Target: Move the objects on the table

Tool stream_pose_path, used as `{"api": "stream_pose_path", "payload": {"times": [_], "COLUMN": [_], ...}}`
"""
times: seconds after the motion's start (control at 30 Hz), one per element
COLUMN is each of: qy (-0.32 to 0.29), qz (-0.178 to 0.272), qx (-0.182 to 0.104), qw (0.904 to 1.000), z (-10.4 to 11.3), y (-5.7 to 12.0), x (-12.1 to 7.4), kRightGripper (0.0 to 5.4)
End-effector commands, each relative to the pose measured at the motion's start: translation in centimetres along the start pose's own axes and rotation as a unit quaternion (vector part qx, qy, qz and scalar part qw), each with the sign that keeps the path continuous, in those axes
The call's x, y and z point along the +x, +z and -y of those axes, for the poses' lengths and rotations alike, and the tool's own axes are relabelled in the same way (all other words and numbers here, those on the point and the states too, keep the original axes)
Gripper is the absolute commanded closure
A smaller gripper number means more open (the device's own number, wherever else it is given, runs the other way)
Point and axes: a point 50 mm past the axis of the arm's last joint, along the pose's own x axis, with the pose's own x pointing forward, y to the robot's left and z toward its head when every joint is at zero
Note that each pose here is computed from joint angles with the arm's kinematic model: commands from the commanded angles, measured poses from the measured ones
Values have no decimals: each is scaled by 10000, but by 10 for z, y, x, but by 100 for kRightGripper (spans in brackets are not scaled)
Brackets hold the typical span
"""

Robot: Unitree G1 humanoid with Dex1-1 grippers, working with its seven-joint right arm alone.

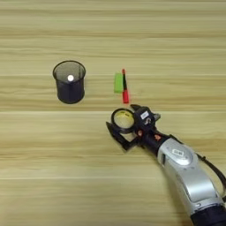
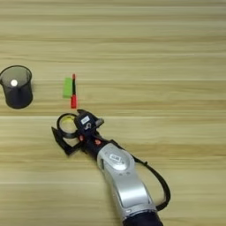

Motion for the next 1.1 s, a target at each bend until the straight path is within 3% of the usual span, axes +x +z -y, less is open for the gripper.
{"api": "stream_pose_path", "payload": {"times": [0.03, 0.47, 0.87, 1.1], "qy": [-77, -40, 33, 38], "qz": [411, 381, 326, 346], "qx": [-254, -252, -277, -283], "qw": [9988, 9989, 9991, 9990], "z": [7, 6, 5, 5], "y": [21, 20, 18, 19], "x": [5, 5, 5, 5], "kRightGripper": [4, 4, 127, 139]}}
